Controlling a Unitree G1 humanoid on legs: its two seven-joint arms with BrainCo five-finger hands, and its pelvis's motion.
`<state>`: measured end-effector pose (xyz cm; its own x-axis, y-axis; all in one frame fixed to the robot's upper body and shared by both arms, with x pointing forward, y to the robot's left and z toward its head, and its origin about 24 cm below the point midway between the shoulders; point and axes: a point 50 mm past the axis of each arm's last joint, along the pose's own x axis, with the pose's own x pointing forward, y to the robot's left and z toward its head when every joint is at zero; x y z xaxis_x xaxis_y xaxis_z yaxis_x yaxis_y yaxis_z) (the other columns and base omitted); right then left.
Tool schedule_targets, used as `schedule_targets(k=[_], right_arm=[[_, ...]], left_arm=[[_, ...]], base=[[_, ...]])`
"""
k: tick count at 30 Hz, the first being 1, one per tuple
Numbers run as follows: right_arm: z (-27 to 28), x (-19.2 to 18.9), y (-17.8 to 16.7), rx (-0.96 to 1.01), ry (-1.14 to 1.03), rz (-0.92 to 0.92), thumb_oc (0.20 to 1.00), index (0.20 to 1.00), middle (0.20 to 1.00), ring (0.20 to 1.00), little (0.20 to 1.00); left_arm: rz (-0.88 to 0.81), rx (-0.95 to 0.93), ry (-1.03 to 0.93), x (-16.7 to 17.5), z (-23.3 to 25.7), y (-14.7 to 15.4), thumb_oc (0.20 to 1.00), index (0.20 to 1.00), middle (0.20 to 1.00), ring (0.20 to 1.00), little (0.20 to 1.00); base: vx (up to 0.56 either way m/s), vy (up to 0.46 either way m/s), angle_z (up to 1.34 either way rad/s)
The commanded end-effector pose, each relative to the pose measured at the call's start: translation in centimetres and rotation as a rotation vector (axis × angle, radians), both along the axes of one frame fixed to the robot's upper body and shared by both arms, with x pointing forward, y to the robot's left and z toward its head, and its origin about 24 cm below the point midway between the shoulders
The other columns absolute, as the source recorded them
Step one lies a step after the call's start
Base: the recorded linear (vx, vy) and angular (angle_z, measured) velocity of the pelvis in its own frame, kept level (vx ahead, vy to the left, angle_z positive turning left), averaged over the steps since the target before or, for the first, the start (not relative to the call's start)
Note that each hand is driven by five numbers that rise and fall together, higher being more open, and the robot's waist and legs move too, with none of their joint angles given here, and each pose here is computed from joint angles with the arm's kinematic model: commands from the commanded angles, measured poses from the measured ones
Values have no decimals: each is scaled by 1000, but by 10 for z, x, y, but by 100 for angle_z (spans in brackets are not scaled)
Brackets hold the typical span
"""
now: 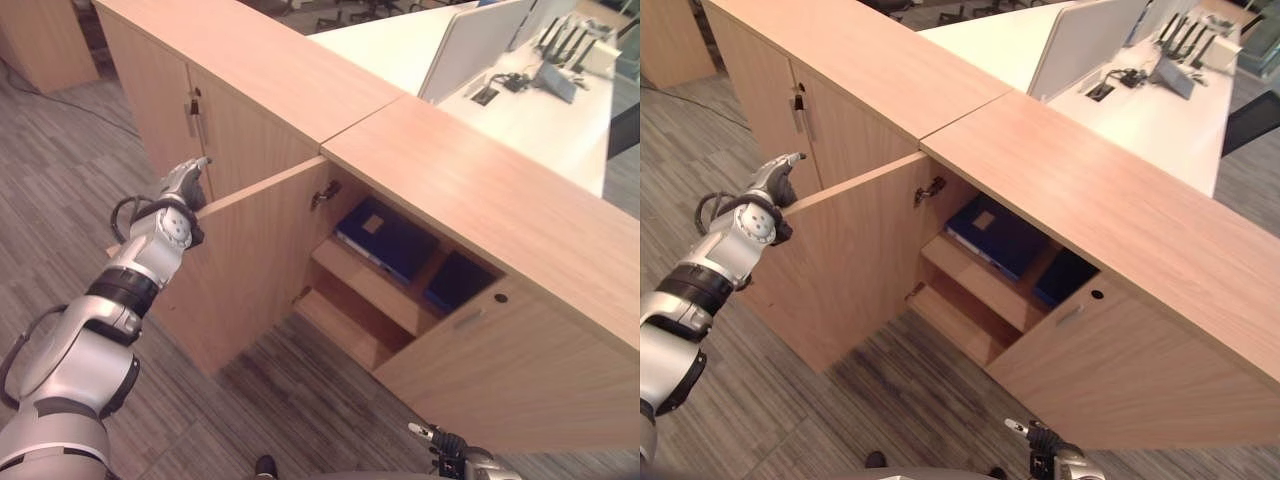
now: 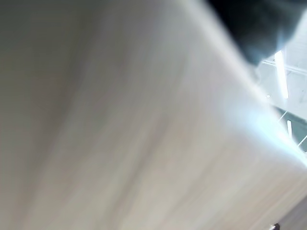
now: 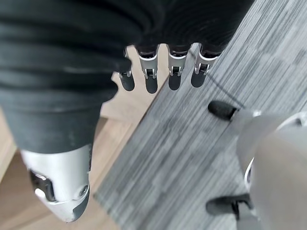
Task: Put the empty folder in the office cabinet
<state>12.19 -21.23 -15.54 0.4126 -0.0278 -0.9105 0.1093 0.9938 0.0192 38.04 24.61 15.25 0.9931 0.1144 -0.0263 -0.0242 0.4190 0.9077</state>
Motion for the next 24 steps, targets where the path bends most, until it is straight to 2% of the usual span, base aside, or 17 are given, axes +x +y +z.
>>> schedule_targets(k=[1,7,16,24], right_arm=[[13,37,4,-3,-99,46,1000,1000,1000,1000,1000],[12,37,9,6,-100,67,1000,1000,1000,1000,1000],[10,36,11,7,-65,47,1000,1000,1000,1000,1000],[8,32,10,6,-44,37,1000,1000,1000,1000,1000]], left_arm=[[-444,-391,454,-50,-129,-120,1000,1000,1000,1000,1000],[-457,-453,523,-61,-148,-138,1000,1000,1000,1000,1000],[-319,-457,602,-64,-177,-137,1000,1000,1000,1000,1000],[-324,-460,634,-68,-184,-143,1000,1000,1000,1000,1000]], base=[[-27,9,18],[-17,8,14],[-3,2,1],[-1,0,-1]])
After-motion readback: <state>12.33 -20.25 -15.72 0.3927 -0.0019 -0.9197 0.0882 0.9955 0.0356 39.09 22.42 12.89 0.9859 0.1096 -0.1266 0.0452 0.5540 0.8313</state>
